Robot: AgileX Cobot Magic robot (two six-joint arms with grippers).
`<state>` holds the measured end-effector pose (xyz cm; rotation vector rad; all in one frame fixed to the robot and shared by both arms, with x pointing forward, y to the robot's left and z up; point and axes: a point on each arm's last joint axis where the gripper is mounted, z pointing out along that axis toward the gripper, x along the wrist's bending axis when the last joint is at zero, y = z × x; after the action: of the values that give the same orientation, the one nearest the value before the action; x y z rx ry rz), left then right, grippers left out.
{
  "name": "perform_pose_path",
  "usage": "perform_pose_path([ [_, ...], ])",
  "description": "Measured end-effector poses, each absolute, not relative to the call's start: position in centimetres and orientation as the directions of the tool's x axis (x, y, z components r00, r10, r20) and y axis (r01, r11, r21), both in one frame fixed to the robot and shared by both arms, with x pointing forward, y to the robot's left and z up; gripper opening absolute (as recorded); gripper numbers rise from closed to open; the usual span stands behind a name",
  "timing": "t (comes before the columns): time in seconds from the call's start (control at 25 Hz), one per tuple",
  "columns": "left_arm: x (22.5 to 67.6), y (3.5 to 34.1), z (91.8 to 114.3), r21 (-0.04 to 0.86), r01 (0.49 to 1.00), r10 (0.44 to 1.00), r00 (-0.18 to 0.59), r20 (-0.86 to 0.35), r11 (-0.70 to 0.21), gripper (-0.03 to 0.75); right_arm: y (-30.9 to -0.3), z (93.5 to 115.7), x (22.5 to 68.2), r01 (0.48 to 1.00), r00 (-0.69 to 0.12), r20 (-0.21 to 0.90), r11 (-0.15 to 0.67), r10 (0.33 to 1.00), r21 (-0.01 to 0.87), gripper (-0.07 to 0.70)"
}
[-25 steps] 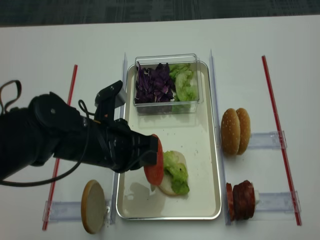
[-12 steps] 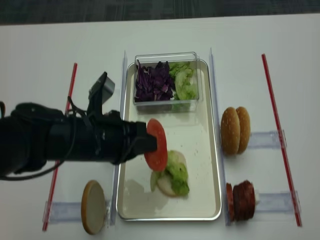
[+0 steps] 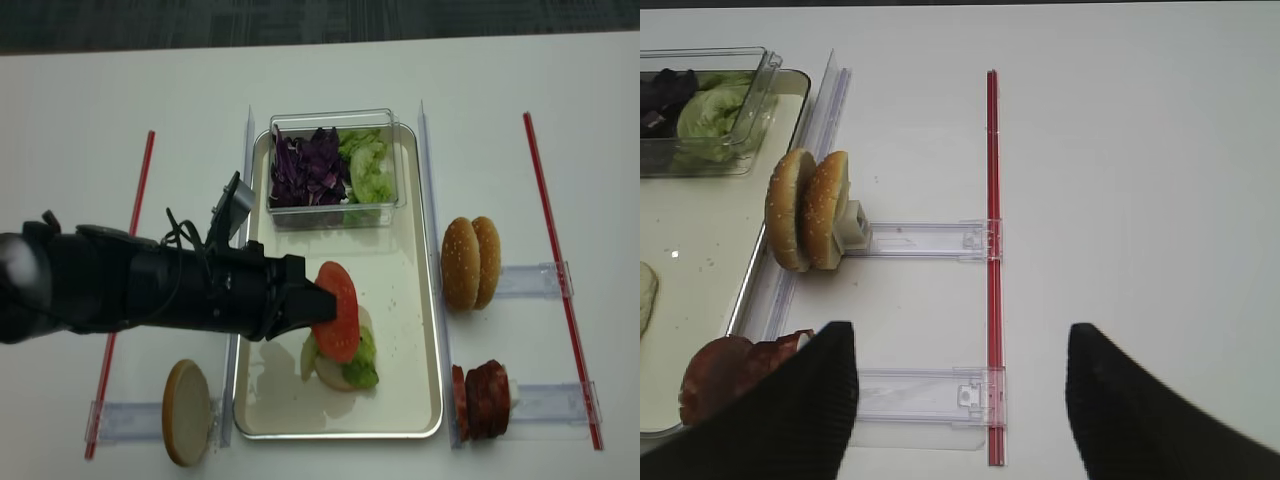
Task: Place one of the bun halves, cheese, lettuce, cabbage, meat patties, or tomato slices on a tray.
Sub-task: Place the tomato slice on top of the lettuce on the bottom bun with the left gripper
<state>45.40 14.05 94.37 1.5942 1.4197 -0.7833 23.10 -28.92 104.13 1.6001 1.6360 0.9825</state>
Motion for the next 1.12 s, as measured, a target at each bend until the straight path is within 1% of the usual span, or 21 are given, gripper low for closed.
perform_pose_path([
  [0.08, 45.5, 14.0, 93.7, 0.166, 0.986, 0.458, 0.156, -0.875, -0.018, 0.045, -28.9, 104.1, 23.1, 0.519, -0.054, 0.057, -0.021, 0.997, 0.855, 0.479],
  [0.2, 45.5, 13.9, 93.2, 0.171, 0.985, 0.455, 0.167, -0.875, -0.032, 0.045, -28.9, 104.1, 23.1, 0.519, -0.054, 0.057, -0.021, 0.997, 0.855, 0.479],
  [0.56, 45.8, 13.7, 93.5, 0.185, 0.983, 0.41, 0.171, -0.896, -0.005, 0.044, -28.9, 104.1, 23.1, 0.519, -0.054, 0.057, -0.021, 0.997, 0.855, 0.479],
  [0.6, 45.8, 13.6, 93.4, 0.175, 0.985, 0.4, 0.161, -0.902, -0.002, 0.044, -28.9, 104.1, 23.1, 0.519, -0.054, 0.057, -0.021, 0.997, 0.855, 0.479],
  [0.68, 45.9, 13.6, 92.9, 0.157, 0.988, 0.401, 0.144, -0.905, 0.001, 0.044, -28.9, 104.1, 23.1, 0.519, -0.054, 0.057, -0.021, 0.997, 0.855, 0.479],
  [1.04, 46.1, 13.4, 91.6, 0.146, 0.989, 0.401, 0.138, -0.906, -0.011, 0.044, -28.9, 104.1, 23.1, 0.519, -0.054, 0.057, -0.021, 0.997, 0.855, 0.479],
  [1.12, 46.1, 13.4, 91.1, 0.128, 0.992, 0.407, 0.121, -0.905, -0.012, 0.044, -28.9, 104.1, 23.1, 0.519, -0.054, 0.057, -0.021, 0.997, 0.855, 0.479],
])
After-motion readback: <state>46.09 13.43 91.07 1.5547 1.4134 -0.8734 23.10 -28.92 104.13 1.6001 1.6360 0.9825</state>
